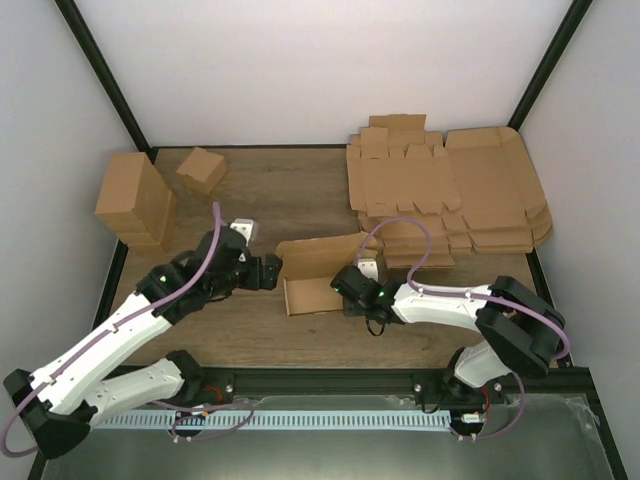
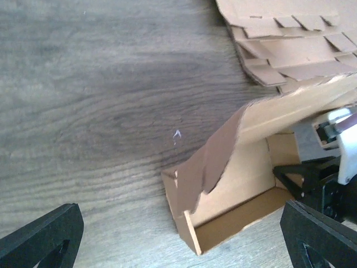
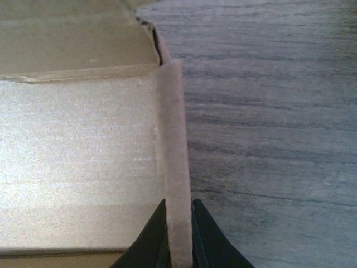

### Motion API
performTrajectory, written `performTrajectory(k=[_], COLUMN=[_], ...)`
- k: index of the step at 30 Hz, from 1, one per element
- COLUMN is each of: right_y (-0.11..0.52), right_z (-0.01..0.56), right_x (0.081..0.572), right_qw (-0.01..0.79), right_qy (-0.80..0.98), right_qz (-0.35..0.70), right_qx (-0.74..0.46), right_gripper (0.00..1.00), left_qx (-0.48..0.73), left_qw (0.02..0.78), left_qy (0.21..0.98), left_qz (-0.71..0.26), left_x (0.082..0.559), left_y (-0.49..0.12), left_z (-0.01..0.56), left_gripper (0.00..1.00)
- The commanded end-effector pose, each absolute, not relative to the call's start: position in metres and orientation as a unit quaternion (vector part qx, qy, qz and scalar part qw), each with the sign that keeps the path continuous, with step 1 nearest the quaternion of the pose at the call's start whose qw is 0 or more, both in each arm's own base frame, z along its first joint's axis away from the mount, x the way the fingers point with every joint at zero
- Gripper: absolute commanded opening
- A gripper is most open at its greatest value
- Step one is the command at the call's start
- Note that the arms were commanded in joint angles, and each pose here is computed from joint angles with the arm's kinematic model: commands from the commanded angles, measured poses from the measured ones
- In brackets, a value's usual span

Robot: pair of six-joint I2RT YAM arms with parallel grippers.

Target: Fold the paper box

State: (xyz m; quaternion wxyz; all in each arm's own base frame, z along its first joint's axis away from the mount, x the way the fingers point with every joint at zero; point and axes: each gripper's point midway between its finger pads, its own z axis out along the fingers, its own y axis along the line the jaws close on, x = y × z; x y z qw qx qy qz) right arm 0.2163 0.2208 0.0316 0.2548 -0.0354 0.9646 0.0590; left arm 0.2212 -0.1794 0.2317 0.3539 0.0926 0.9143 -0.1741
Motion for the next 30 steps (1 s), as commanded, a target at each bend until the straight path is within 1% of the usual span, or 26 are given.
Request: performTrajectory(k=[1,2,4,6,7,8,9,13,15,17,18,19,21,24,26,28,29,30], right_y=[0.231,0.232,0.233,0.232,0.232,0.233,0.232,0.229,0.228,0.229,0.228,0.228,0.225,0.22,0.212,0.202,0.2,0.197], right_z=[0.038,0.039,0.041,0.045,0.048,0.053,0.056,0.077,0.086,0.095,0.1,0.104,0.115,0.131,0.14,0.15,0.155,0.161], right_x=[0.228,0.228,0.227,0.225,0.224,0.224,0.222,0.218,0.216,0.215,0.216,0.216,0.216,0.218,0.223,0.232,0.235,0.239], right_qw=[0.262,0.263,0.266,0.27,0.274,0.279,0.284,0.31,0.319,0.318,0.313,0.308,0.306,0.307,0.309,0.313,0.313,0.316], right_qy=[0.962,0.962,0.96,0.958,0.956,0.953,0.951,0.937,0.932,0.929,0.928,0.928,0.925,0.918,0.915,0.911,0.907,0.904], right_qz=[0.076,0.076,0.082,0.09,0.096,0.106,0.113,0.145,0.155,0.169,0.177,0.184,0.198,0.228,0.242,0.257,0.271,0.28], right_qx=[-0.015,-0.019,-0.028,-0.037,-0.039,-0.044,-0.051,-0.068,-0.077,-0.09,-0.094,-0.097,-0.104,-0.107,-0.096,-0.079,-0.075,-0.071], right_gripper=[0.14,0.18,0.21,0.26,0.31,0.39,0.43,0.48,0.5,0.51,0.51,0.51,0.53,0.59,0.63,0.68,0.71,0.73], left_qx=[0.032,0.034,0.043,0.047,0.048,0.047,0.049,0.054,0.056,0.056,0.053,0.051,0.047,0.05,0.047,0.045,0.046,0.05], left_qw=[0.378,0.374,0.368,0.364,0.363,0.363,0.364,0.369,0.37,0.37,0.366,0.357,0.341,0.337,0.339,0.337,0.337,0.338], left_qy=[0.9,0.901,0.901,0.903,0.905,0.906,0.906,0.904,0.904,0.905,0.907,0.911,0.918,0.917,0.915,0.915,0.913,0.911], left_qz=[-0.214,-0.217,-0.225,-0.222,-0.217,-0.213,-0.21,-0.209,-0.205,-0.204,-0.203,-0.199,-0.195,-0.207,-0.213,-0.219,-0.224,-0.232], left_x=[0.227,0.225,0.224,0.224,0.225,0.225,0.226,0.227,0.228,0.23,0.232,0.233,0.238,0.241,0.244,0.248,0.251,0.252], left_y=[-0.179,-0.18,-0.184,-0.186,-0.185,-0.184,-0.183,-0.184,-0.184,-0.186,-0.185,-0.184,-0.18,-0.179,-0.177,-0.174,-0.174,-0.176], left_z=[0.226,0.22,0.212,0.203,0.199,0.195,0.193,0.188,0.184,0.181,0.18,0.176,0.17,0.167,0.166,0.164,0.164,0.166], left_gripper=[1.0,1.0,0.99,0.96,0.95,0.93,0.91,0.85,0.79,0.64,0.59,0.58,0.58,0.61,0.69,0.83,0.88,0.88])
